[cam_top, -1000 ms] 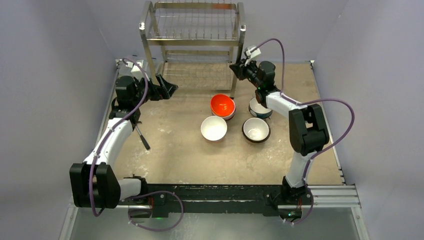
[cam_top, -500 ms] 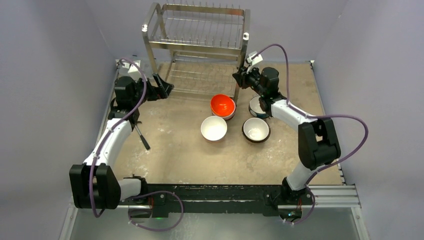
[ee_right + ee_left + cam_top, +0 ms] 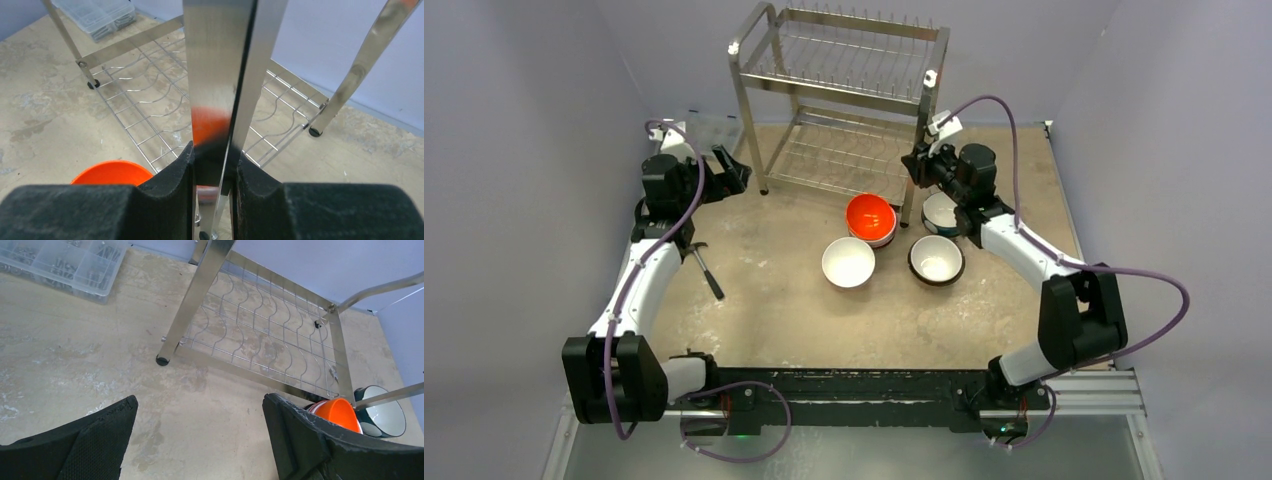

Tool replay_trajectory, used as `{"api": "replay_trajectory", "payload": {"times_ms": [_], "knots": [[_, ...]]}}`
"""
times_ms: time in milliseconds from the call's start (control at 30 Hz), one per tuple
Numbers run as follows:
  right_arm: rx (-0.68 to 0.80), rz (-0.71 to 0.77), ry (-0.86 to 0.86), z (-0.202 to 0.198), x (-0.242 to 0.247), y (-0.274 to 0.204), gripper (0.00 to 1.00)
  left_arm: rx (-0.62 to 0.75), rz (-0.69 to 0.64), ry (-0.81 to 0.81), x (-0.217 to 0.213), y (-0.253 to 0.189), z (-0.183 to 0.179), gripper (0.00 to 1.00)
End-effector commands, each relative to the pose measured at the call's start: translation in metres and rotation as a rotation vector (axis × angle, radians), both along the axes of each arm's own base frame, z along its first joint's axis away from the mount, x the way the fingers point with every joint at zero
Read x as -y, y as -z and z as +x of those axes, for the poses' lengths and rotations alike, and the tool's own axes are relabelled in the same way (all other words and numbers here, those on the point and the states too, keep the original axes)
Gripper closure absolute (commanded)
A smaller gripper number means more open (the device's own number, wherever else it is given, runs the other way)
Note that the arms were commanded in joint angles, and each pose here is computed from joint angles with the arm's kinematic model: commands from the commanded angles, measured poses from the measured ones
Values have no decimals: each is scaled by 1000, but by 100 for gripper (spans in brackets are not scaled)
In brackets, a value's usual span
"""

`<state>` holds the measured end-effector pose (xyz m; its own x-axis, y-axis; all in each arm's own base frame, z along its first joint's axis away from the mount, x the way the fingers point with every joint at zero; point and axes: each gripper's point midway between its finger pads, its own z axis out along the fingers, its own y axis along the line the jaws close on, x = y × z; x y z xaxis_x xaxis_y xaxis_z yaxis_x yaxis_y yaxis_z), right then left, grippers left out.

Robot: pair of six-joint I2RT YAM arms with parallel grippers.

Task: Load the bowls into the dish rack
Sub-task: Adjust the dish rack at the center of the board.

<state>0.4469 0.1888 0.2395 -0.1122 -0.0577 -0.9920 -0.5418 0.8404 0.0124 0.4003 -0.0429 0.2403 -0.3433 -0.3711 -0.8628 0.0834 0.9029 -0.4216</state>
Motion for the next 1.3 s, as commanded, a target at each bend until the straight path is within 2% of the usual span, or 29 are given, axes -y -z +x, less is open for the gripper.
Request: {"api": "replay_trajectory", "payload": {"times_ms": [0, 167, 300, 500, 733, 900, 1100, 1133, 1267], "knots": [[214, 5, 0, -11, 8, -64, 100, 70, 26, 2, -3, -20, 3, 5], [183, 15, -21, -19, 6, -54, 100, 117, 0, 23, 1, -17, 24, 5], [152, 21, -47, -25, 2, -47, 100, 169, -26, 66, 12, -10, 43, 9], [115, 25, -67, -29, -1, -41, 100, 290, 134, 132, 39, -17, 72, 9], [73, 32, -105, -37, -6, -33, 100, 258, 259, 36, 18, -7, 130, 11], [33, 41, -152, -42, -13, -29, 100, 271, 291, 54, 21, -11, 159, 18], [-52, 85, -187, -48, -21, -20, 100, 364, 282, 181, 44, -25, 149, 53], [-66, 86, -185, -48, -20, -19, 100, 371, 279, 195, 46, -27, 144, 64], [-112, 80, -177, -48, -20, -19, 100, 371, 237, 214, 51, -26, 120, 93]]}}
